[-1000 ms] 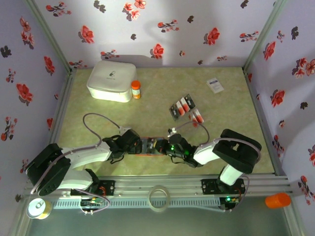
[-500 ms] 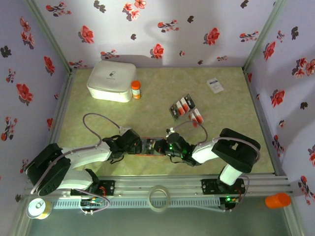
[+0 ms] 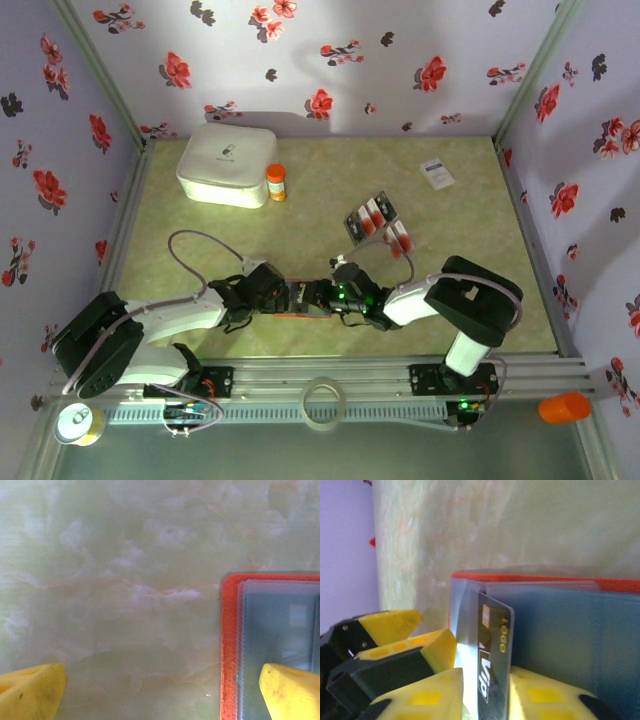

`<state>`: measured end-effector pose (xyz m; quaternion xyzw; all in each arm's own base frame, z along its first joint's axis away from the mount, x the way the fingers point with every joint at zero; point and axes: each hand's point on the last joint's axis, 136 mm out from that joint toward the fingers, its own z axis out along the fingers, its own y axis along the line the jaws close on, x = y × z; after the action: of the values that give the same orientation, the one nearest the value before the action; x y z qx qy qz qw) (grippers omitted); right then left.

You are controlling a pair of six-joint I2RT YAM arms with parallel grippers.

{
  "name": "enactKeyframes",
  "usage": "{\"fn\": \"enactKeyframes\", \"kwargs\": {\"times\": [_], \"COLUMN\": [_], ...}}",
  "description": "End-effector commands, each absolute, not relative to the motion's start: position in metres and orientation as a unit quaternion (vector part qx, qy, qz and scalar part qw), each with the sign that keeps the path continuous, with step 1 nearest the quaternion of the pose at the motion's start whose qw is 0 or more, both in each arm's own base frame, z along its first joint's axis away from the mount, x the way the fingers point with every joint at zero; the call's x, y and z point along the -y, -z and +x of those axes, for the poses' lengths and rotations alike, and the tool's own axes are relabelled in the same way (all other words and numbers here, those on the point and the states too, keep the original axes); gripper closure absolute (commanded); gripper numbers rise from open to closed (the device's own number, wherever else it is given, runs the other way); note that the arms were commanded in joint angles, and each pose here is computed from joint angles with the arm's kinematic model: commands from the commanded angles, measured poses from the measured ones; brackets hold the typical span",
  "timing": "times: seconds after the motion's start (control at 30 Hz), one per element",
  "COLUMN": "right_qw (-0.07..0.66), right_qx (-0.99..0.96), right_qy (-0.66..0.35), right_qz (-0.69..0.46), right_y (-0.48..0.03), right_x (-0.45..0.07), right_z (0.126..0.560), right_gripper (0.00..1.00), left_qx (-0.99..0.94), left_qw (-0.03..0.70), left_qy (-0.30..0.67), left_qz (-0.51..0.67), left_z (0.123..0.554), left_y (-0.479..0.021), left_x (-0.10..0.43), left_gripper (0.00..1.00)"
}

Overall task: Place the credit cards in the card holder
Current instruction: Insert the credit card into the card slot.

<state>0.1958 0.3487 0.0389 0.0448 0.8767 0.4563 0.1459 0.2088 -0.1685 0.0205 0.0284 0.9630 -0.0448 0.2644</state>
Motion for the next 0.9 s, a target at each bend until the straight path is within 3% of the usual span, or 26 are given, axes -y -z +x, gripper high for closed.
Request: {"fn": "enactKeyframes", "kwargs": {"times": [0.0, 0.13, 0.3, 0.5, 0.87], "right_qw": [0.124, 0.149, 0.149, 0.138, 0.108], "right_qx": [-0.915, -0.929, -0.936, -0.939, -0.947], "right_qy": [-0.385, -0.337, -0.309, -0.301, -0.290], "right_qz": [0.012, -0.037, -0.076, -0.087, -0.093], "right_y": [-0.026, -0.053, -0.065, -0.056, -0.024], "right_x": [-0.326, -0.317, -0.323, -0.340, -0.363], "right_z": [0.185, 0.191, 0.196, 0.201, 0.201], "right_gripper": [0.63, 0.62, 0.76, 0.86, 0.91], "left_qx": [-0.965, -0.965, -0.964, -0.964, -0.962], "left_qw": [0.258, 0.258, 0.261, 0.262, 0.268], "left_qy": [0.033, 0.034, 0.035, 0.037, 0.045], "left_qz": [0.026, 0.025, 0.026, 0.025, 0.022], "left_z": [0.202, 0.203, 0.203, 0.203, 0.204], "left_y": [-0.013, -0.012, -0.013, -0.013, -0.018], "left_x": [0.161, 0.161, 0.162, 0.161, 0.162], "left_gripper": [0.00, 0.00, 0.00, 0.00, 0.00]}}
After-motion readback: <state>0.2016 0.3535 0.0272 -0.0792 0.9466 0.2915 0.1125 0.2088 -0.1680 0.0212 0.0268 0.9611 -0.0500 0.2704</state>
